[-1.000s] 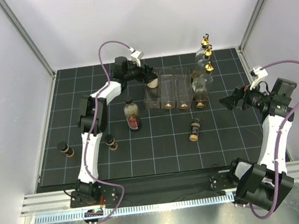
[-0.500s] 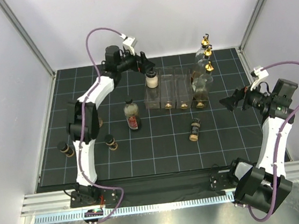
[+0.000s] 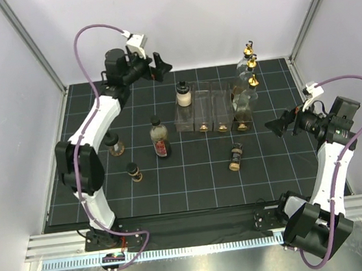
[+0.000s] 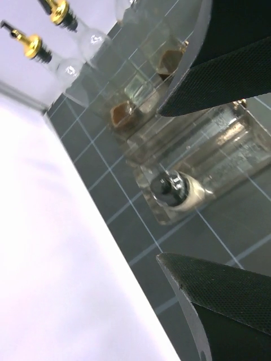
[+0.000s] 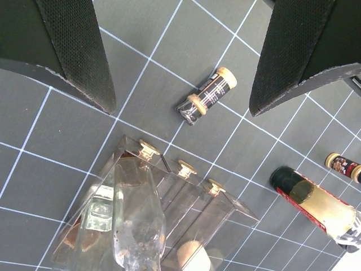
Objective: Organize the condiment bottles
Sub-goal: Place the bottle in the storage box, then pick up the bottle from the center of the board.
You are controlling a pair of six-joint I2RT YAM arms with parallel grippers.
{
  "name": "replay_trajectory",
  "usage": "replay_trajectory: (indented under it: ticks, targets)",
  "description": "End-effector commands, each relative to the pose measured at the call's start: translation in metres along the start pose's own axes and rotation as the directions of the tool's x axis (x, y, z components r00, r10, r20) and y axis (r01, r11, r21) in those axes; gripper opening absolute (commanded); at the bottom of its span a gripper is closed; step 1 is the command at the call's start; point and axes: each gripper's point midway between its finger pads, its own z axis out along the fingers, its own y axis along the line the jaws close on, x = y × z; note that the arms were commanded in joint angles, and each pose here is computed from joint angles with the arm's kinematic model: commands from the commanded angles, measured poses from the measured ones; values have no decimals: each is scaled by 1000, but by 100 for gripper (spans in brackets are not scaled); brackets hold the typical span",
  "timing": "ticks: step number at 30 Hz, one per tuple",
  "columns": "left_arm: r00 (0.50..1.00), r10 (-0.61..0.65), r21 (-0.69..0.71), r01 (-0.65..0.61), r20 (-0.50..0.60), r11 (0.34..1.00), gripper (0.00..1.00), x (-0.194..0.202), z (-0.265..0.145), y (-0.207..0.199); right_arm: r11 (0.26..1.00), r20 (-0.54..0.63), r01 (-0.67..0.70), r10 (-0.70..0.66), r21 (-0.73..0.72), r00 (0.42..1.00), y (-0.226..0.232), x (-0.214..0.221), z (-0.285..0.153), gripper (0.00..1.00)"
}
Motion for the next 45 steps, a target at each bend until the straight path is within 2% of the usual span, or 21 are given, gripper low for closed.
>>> replay_trajectory:
  ticks: [1,11,16,22,28,33,40,45]
  targets:
    - [998,36,-110,-31,46,993,100,-34,-35,12,999,21,46,-45,-23,999,7,-6,-3,100]
    - [1000,-29,-322,31,11,946,100,-59,-111,19,998,16,35,-34,-43,999,9,-3,-2,100]
    - [991,-129,-374,126,16,919,100,-64,-158,5,999,5,27,-26,-45,1000,8,1,-1,100]
    - [982,-189,-429,177,16,886,100,-44,-207,-10,999,-20,20,-21,-48,1000,7,4,5,100]
    - [966,-257,-555,201,-25,807,100,9,-259,-13,997,-83,71,-73,-19,994,12,8,24,100]
    - [960,-276,-646,185,-41,741,100,36,-297,-15,989,-130,145,-145,-5,981,21,10,41,100]
    - [935,-354,-724,240,-6,647,100,76,-331,-20,984,-171,173,-164,42,971,16,18,52,100]
    - [910,-415,-750,267,-11,606,100,112,-333,-17,983,-169,180,-170,47,971,16,22,51,100]
